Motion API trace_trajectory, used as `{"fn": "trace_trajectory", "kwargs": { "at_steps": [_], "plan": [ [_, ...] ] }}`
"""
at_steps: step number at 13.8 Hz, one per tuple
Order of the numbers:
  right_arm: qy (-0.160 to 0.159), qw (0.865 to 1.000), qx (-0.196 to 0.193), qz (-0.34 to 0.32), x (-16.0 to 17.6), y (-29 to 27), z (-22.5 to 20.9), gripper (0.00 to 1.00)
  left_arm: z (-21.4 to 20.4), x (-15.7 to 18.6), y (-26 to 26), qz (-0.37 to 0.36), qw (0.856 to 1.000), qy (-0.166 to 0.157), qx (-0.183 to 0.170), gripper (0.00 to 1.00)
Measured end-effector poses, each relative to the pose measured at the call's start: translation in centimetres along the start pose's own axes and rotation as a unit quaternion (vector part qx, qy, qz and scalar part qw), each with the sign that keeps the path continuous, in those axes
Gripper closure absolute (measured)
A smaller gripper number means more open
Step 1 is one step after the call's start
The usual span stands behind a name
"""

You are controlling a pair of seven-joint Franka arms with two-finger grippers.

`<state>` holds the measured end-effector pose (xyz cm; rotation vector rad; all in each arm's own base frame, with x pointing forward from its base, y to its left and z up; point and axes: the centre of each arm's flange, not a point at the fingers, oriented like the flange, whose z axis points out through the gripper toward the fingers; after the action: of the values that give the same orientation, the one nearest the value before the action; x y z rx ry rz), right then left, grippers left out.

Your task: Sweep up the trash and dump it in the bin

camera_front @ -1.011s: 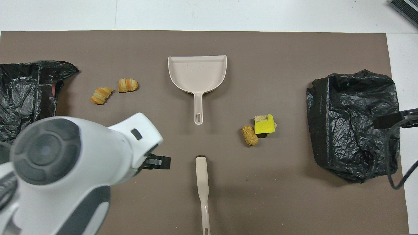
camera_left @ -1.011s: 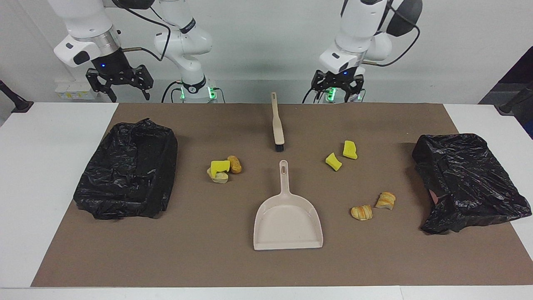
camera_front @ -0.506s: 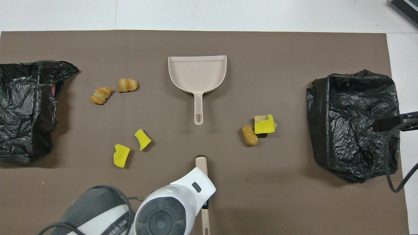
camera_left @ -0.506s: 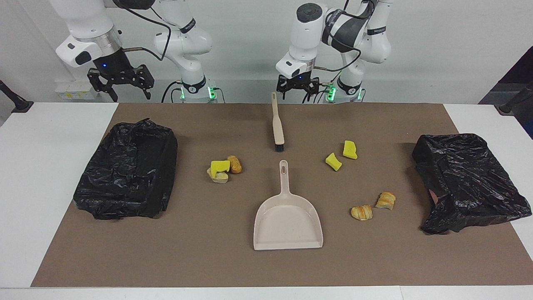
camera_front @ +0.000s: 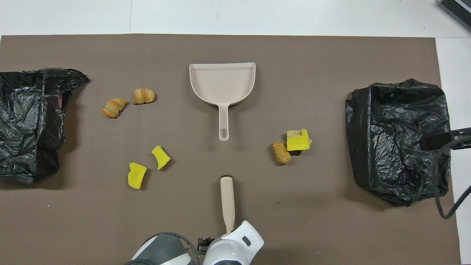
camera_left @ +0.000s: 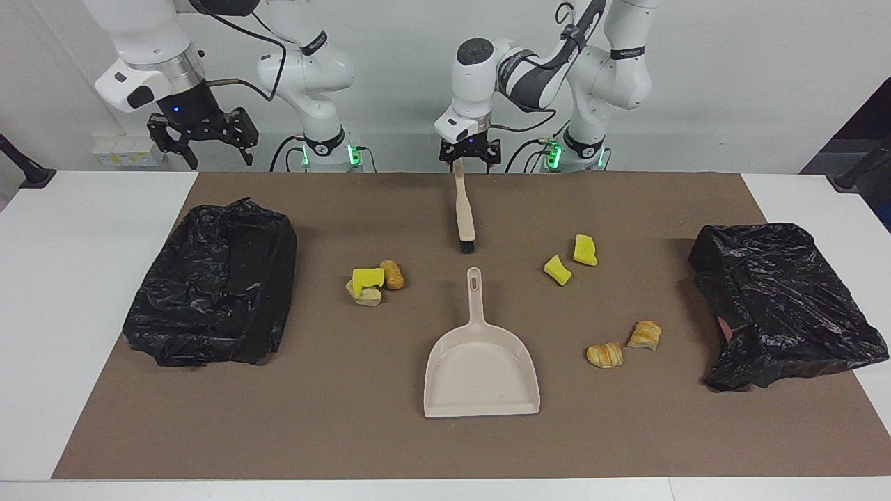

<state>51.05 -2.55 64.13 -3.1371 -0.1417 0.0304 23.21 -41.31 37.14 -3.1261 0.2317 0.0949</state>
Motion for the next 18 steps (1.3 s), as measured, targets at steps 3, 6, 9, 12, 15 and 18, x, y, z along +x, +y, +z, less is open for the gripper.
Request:
{"fn": "trace_trajectory", "kwargs": {
  "at_steps": [3,6,9,12,15,18],
  "plan": [
    [-0.001,1.0,0.0,0.0,0.0,0.0,0.1,0.0,1.9,0.2,0.7,-0.005,1.0,-0.003,0.002,0.0],
    [-0.001,1.0,0.0,0.0,0.0,0.0,0.1,0.0,2.6,0.1,0.6,-0.005,1.0,-0.009,0.007,0.08],
    [-0.003,1.0,0.001,0.0,-0.2,0.0,0.2,0.0,3.0,-0.2,0.5,-0.021,0.999,-0.027,-0.001,0.23],
    [-0.001,1.0,0.001,0.0,-0.4,0.0,0.1,0.0,3.3,-0.6,0.4,-0.029,0.999,-0.042,0.0,0.64],
    [-0.001,1.0,0.002,0.0,-0.4,0.0,0.1,0.0,2.9,-0.4,0.2,-0.032,0.998,-0.057,0.011,0.74],
    [-0.002,1.0,0.004,-0.004,-0.3,-0.5,0.2,0.0,0.6,1.7,-1.4,-0.052,0.996,-0.07,0.023,0.74]
  ]
}}
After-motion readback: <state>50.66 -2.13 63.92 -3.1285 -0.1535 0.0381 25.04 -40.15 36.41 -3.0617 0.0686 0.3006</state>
